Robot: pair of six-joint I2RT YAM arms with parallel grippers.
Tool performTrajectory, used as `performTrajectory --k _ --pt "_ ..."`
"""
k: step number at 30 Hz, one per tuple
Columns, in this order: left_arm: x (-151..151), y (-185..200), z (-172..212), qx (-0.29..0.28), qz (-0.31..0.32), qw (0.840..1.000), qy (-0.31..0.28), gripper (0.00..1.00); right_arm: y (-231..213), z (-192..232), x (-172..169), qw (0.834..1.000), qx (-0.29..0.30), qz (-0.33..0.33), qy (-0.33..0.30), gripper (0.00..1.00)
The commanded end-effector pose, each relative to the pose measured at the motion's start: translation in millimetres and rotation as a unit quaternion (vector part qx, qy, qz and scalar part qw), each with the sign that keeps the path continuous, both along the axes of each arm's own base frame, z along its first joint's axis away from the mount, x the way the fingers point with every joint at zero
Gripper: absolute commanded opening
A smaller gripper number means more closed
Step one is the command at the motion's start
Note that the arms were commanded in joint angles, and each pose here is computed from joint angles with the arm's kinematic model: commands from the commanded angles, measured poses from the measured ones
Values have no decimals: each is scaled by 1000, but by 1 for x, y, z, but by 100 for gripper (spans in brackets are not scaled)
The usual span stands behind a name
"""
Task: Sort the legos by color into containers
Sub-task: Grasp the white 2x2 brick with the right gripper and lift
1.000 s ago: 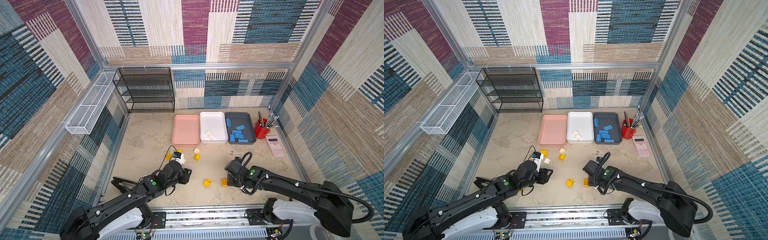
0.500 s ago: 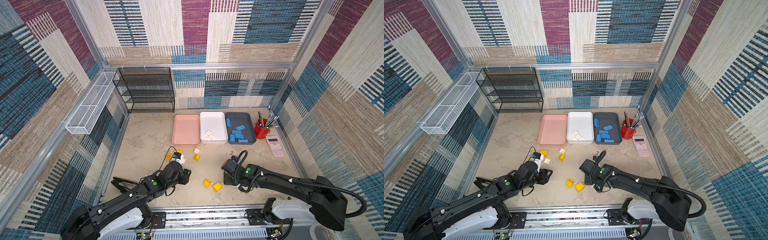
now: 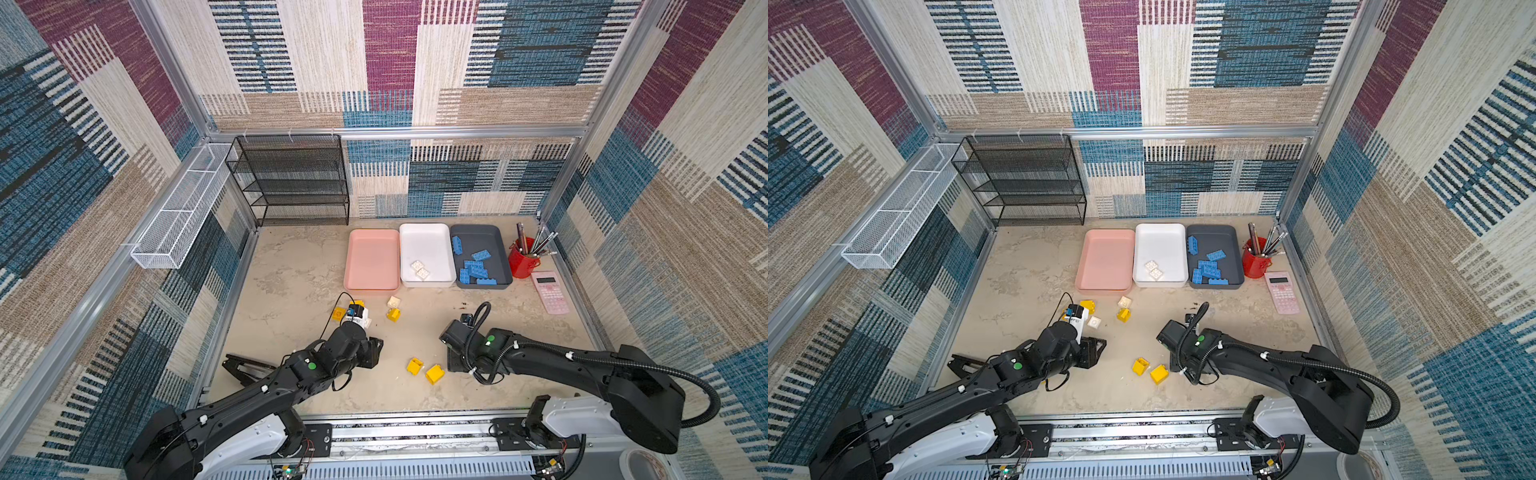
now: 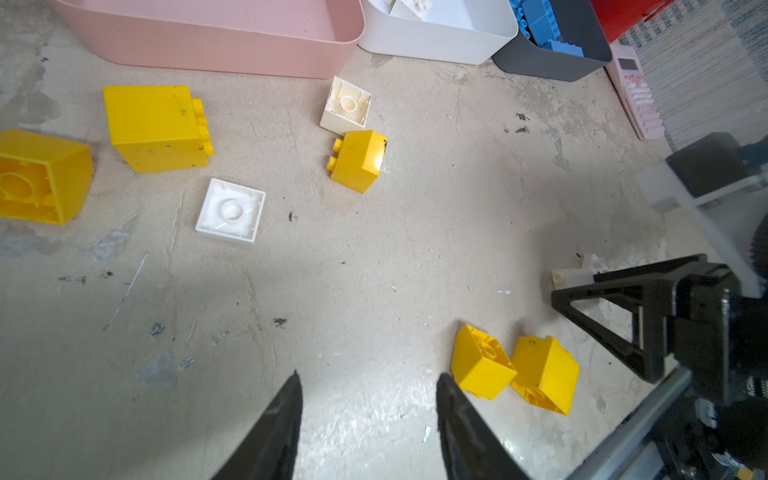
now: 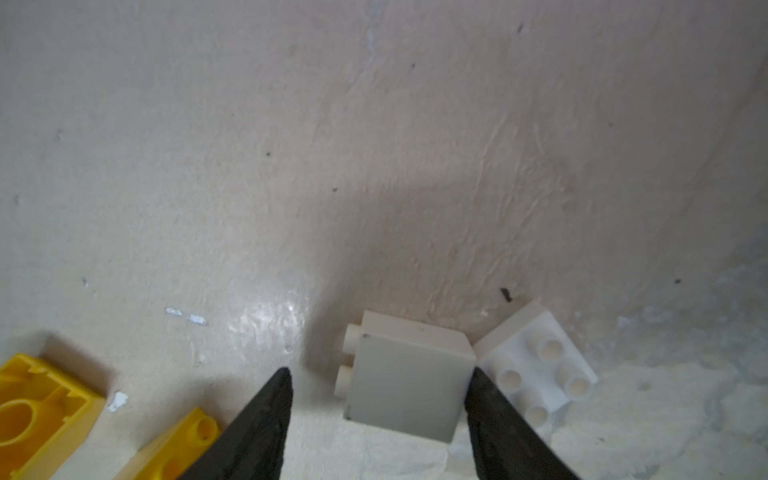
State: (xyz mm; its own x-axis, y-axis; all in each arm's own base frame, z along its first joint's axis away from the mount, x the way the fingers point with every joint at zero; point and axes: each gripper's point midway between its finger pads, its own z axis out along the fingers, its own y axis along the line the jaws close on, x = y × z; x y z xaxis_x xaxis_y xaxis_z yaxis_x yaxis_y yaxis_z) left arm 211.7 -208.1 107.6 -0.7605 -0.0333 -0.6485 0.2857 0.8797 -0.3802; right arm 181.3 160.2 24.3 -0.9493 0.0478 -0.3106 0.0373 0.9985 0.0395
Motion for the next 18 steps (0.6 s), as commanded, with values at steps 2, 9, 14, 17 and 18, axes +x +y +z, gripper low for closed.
performTrajectory --k 2,9,14,17,18 --pt "-1 2 1 -4 6 1000 0 53 9 0 8 1000 6 11 -10 64" --pt "0 3 2 -4 7 1000 -3 53 8 -2 8 1000 1 17 -13 51" --pt "0 2 7 -5 5 1000 -4 54 10 3 12 999 6 22 -23 42" --pt "0 3 12 -5 4 1000 -7 54 14 9 16 999 12 26 -33 37" --pt "0 3 13 -4 5 1000 -8 54 16 12 18 999 13 28 -38 36"
